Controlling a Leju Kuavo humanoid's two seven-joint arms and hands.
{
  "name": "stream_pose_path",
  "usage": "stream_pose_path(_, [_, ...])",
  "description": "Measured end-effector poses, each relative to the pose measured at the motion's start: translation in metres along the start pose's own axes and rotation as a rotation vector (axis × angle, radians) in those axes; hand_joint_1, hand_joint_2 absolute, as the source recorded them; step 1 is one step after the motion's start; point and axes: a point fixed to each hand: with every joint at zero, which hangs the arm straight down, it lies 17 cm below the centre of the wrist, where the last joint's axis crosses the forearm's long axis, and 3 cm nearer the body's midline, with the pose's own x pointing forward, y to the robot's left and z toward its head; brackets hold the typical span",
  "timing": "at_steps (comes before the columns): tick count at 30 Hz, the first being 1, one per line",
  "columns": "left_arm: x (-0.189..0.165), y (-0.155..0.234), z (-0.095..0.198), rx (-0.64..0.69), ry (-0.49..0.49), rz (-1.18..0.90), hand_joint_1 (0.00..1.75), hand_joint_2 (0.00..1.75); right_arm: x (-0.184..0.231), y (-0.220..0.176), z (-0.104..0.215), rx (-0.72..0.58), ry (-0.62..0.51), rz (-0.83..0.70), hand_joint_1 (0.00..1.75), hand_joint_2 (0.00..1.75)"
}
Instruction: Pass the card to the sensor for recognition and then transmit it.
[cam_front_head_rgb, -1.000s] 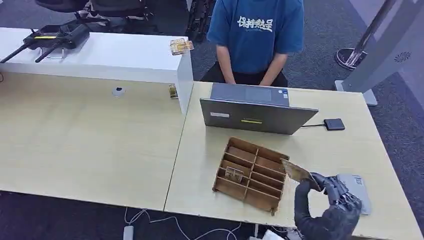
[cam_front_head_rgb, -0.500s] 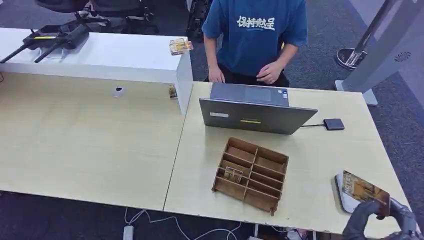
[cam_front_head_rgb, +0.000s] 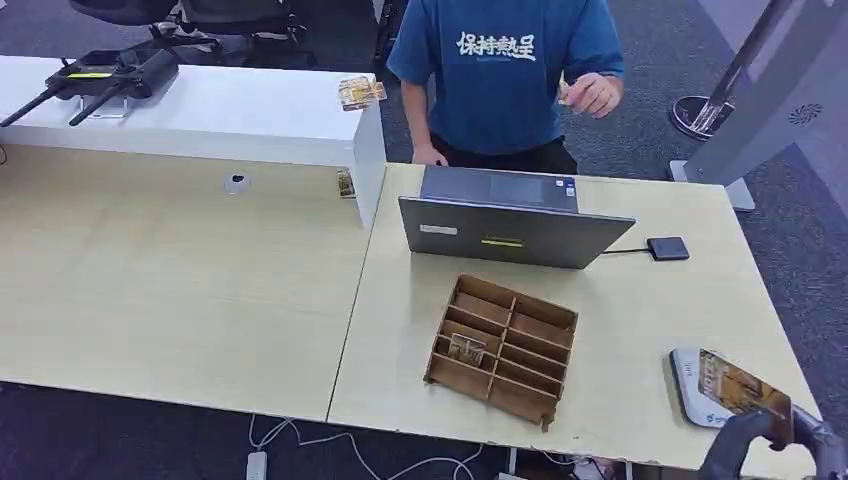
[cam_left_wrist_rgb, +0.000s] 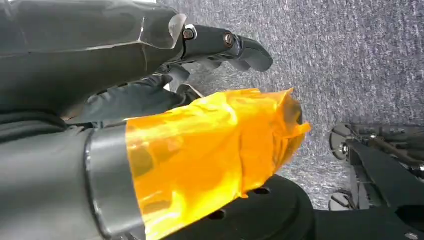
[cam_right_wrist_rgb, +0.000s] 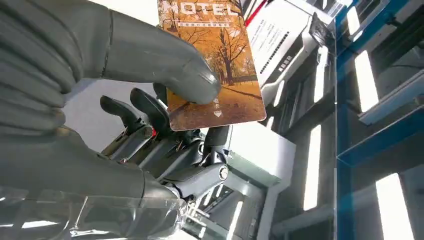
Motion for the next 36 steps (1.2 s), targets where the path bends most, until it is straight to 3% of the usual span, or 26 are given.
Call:
stream_pose_path(8, [-0.003,-0.002,0.0,-0.008,0.017,-0.055,0.0,0.0,0.023,0.03,-0.03,0.042,-0.156,0.116,1.75,1.75])
stream_pose_path(13, [-0.004,-0.002,0.001,-0.015,0.025,-0.102,0.0,0.0,0.038,0.063,-0.075,0.041,-0.24,0.215,1.75,1.75])
stream_pose_path(26, [-0.005,0.003,0.001,-0.016,0.03,-0.21,0.0,0.0,0.053,0.132,-0.2,-0.005,-0.228,0.402,1.75,1.75])
stream_pose_path(36, [-0.004,0.005,0.001,-0.019,0.02,-0.24,0.0,0.0,0.052,0.174,-0.245,0.063,-0.304,0.594,1.75,1.75])
